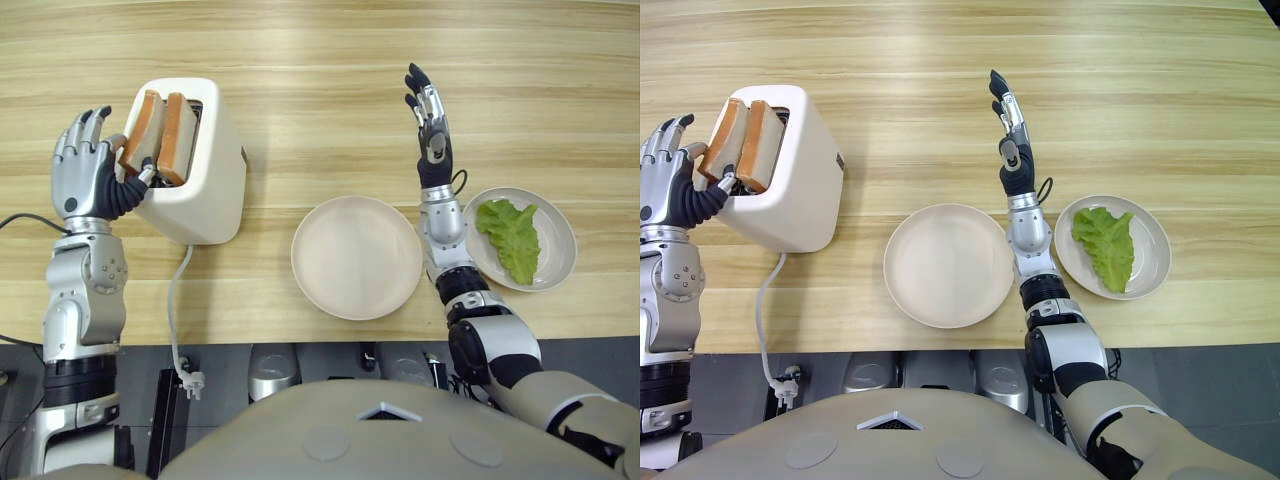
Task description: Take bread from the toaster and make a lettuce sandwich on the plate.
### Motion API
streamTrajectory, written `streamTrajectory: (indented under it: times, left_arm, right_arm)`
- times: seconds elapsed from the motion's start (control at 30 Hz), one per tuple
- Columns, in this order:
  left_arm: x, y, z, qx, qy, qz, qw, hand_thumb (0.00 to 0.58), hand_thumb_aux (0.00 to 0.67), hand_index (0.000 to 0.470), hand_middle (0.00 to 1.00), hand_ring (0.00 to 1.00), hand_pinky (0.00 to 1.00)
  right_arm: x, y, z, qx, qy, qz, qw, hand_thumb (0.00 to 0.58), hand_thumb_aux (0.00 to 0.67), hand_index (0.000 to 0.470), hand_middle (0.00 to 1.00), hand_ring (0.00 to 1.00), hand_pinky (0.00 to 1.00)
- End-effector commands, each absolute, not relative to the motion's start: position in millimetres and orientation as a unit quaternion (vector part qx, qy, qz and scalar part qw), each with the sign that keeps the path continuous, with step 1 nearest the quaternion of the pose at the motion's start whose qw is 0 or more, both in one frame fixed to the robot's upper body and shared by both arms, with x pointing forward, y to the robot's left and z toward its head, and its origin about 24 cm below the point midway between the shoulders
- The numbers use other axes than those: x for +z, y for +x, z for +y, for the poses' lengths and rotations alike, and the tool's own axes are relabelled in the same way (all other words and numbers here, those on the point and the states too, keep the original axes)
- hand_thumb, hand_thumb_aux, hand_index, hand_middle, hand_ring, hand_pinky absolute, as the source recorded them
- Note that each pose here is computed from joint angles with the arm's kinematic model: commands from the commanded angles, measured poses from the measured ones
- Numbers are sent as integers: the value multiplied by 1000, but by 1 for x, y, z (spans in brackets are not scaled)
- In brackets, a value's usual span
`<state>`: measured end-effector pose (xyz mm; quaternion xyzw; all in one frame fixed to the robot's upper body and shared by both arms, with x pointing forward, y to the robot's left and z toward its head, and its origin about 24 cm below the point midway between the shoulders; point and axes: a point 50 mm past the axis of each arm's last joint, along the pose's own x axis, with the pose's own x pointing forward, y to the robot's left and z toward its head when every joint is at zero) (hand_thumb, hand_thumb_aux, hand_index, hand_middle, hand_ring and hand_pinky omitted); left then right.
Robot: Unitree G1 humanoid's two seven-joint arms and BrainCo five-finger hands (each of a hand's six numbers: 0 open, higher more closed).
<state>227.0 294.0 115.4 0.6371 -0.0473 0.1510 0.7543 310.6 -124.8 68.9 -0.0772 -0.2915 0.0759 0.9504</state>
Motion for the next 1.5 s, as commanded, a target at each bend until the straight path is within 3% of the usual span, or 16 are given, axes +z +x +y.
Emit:
streamTrajectory:
  times: [0.03,0.2,0.33,0.37,0.4,0.77,0.9,1.0,1.13,1.2,1.33,1.5]
  left_arm:
    - [109,230,293,143,636,-39,757,576,615,422,0,0,0]
    - [117,231,287,155,631,-68,758,580,670,460,0,0,0]
    - [137,230,289,195,628,-99,747,580,670,460,0,0,0]
    - [141,230,290,206,626,-106,744,580,670,460,686,686,686]
    - [147,229,290,216,625,-114,742,580,670,460,1000,1000,1000]
    - [231,217,261,258,602,-280,702,580,670,460,1000,1000,1000]
    - [253,213,231,190,533,-360,742,580,670,460,1000,1000,1000]
    - [253,215,205,88,446,-383,804,580,670,460,1000,1000,1000]
    - [225,228,167,-71,345,-344,871,580,670,460,1000,1000,1000]
    - [194,235,145,-164,301,-286,895,580,670,460,1000,1000,1000]
    - [138,245,124,-258,262,-176,913,580,670,460,1000,1000,1000]
    - [85,237,105,-328,213,-75,917,580,670,460,1000,1000,1000]
  right_arm:
    - [67,309,-124,80,-83,-290,950,0,0,0,0,0,0]
    - [66,309,-123,82,-88,-289,950,0,0,0,0,0,0]
    - [66,309,-123,82,-92,-289,949,0,0,0,0,0,0]
    - [66,309,-123,82,-92,-289,949,0,0,0,0,0,0]
    - [66,309,-123,82,-93,-290,949,0,0,0,0,0,0]
    - [70,311,-128,65,-100,-300,946,0,0,0,0,0,0]
    - [83,315,-140,35,-107,-326,938,0,0,0,0,0,0]
    - [95,319,-155,6,-117,-346,931,0,0,0,0,0,0]
    - [112,323,-183,-37,-145,-368,918,0,0,0,0,0,0]
    - [119,323,-204,-64,-169,-370,911,0,0,0,0,0,0]
    - [128,321,-240,-104,-211,-364,901,0,0,0,0,0,0]
    - [124,316,-261,-115,-248,-335,902,0,0,0,0,0,0]
